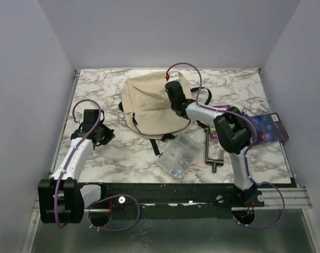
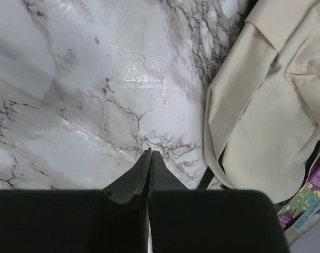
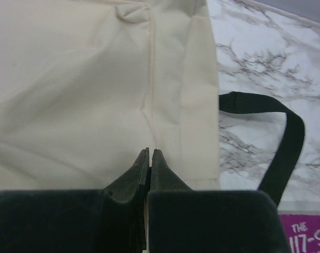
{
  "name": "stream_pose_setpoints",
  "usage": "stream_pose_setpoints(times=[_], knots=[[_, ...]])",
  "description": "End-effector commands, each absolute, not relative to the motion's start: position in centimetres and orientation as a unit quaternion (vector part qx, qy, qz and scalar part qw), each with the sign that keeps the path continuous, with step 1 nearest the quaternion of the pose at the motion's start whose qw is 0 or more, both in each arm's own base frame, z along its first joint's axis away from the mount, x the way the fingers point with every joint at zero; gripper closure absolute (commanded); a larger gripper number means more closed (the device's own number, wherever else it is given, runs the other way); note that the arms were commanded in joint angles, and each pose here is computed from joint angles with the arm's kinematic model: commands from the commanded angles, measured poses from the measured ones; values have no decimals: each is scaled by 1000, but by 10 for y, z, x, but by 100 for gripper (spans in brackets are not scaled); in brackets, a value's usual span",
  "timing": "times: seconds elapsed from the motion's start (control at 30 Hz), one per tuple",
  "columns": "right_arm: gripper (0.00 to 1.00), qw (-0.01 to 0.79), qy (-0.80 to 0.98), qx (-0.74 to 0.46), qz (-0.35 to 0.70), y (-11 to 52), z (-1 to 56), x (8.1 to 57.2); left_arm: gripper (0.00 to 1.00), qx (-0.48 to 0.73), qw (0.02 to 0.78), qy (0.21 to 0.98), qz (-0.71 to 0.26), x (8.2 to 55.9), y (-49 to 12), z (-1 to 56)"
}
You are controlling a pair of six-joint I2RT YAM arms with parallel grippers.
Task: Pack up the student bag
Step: Zip the student bag at the center of the board, then adjust the student bag at the center of the board.
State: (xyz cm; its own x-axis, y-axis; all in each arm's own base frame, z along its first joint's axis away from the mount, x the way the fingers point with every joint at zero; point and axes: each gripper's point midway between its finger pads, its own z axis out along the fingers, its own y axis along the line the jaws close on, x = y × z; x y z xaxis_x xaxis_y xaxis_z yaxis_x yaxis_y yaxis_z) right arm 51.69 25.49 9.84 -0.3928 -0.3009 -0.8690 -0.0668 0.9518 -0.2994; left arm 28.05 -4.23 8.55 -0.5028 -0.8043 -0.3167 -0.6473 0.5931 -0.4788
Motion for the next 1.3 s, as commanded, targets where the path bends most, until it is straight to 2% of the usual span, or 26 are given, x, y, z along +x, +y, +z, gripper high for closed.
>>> stream_pose_setpoints(times=[0.0, 0.1, 0.13, 0.2, 0.23, 0.33, 0.47, 0.67, 0.73, 0.9, 1.0, 1.13, 1.27], knots=[[100, 533, 829, -160, 53, 312, 121, 497, 100, -347, 322, 859, -194, 297, -51, 124], [100, 506, 842, -166, 83, 326, 137, 495, 100, -282, 354, 860, -234, 302, -65, 147], [96, 499, 847, -162, 85, 327, 141, 494, 99, -264, 363, 858, -249, 302, -70, 154], [86, 499, 849, -152, 83, 323, 158, 492, 86, -231, 379, 853, -274, 301, -78, 167], [83, 501, 849, -147, 80, 320, 166, 491, 76, -217, 384, 850, -288, 300, -83, 173], [77, 497, 858, -126, 37, 296, 174, 489, 56, -180, 398, 844, -312, 296, -92, 189], [75, 466, 879, -103, -6, 262, 158, 484, 42, -129, 411, 837, -338, 288, -103, 210], [55, 449, 878, -131, 101, 288, 148, 470, 33, -83, 391, 832, -384, 273, -123, 223], [52, 444, 879, -123, 125, 294, 141, 478, 32, -67, 373, 834, -401, 263, -136, 219], [55, 428, 884, -91, 163, 296, 117, 505, 31, -29, 338, 833, -437, 228, -167, 214], [64, 436, 887, -81, 130, 288, 104, 518, 30, -19, 332, 829, -450, 208, -175, 213], [74, 408, 910, -63, 41, 257, 64, 518, 30, -9, 344, 827, -446, 192, -171, 218], [77, 385, 921, -55, -5, 239, 44, 511, 29, 0, 366, 825, -431, 185, -164, 228]])
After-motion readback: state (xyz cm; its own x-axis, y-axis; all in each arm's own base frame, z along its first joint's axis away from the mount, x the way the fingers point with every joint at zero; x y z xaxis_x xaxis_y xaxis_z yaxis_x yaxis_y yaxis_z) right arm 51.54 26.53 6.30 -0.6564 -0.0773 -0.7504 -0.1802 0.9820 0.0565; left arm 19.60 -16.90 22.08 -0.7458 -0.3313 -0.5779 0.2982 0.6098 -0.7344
